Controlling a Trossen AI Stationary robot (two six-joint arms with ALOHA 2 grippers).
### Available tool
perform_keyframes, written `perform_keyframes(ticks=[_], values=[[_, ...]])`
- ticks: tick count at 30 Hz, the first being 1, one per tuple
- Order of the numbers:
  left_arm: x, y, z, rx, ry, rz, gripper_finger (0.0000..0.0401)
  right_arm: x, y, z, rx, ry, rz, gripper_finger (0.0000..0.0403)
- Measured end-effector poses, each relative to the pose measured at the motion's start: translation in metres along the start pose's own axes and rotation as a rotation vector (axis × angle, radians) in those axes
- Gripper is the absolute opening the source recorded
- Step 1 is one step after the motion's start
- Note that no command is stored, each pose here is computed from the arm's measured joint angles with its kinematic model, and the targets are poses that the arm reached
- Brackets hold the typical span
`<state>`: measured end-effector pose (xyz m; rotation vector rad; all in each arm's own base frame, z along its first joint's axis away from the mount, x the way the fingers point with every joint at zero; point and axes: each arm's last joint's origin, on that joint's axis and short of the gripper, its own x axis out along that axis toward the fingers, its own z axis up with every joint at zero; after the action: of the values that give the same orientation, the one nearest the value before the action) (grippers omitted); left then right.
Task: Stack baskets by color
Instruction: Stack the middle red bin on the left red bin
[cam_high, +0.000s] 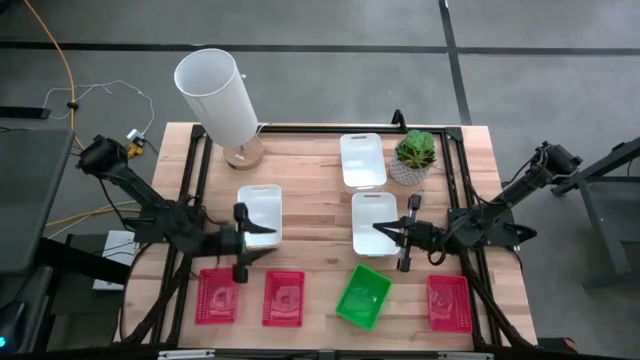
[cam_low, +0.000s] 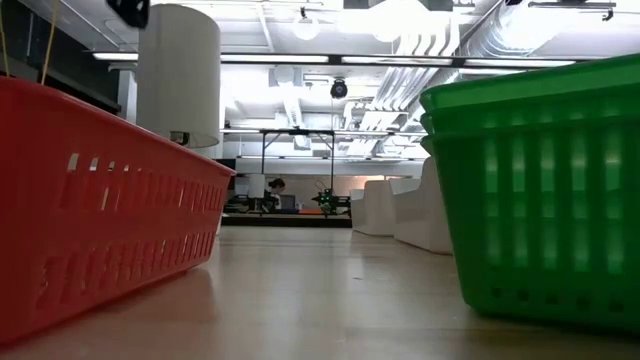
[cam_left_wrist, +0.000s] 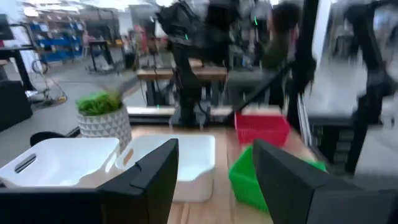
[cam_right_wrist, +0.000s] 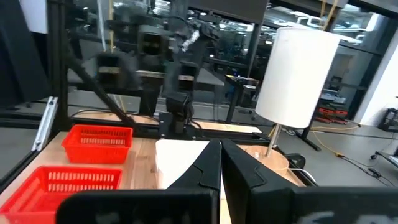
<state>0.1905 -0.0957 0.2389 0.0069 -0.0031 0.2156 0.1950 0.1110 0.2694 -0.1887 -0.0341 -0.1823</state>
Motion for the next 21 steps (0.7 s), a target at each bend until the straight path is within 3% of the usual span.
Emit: perform_keyframes(ticks=[7, 21], values=[[-0.018, 0.019, -0.005, -0.076, -0.068, 0.005, 0.0193, 0.0, 0.004, -0.002, 0.031, -0.005, 0.113, 0.0], [-0.019, 0.017, -0.007, -0.065, -0.061, -0.034, 0.0193, 0.0, 0.004, -0.003, 0.028, 0.002, 0.128, 0.0]])
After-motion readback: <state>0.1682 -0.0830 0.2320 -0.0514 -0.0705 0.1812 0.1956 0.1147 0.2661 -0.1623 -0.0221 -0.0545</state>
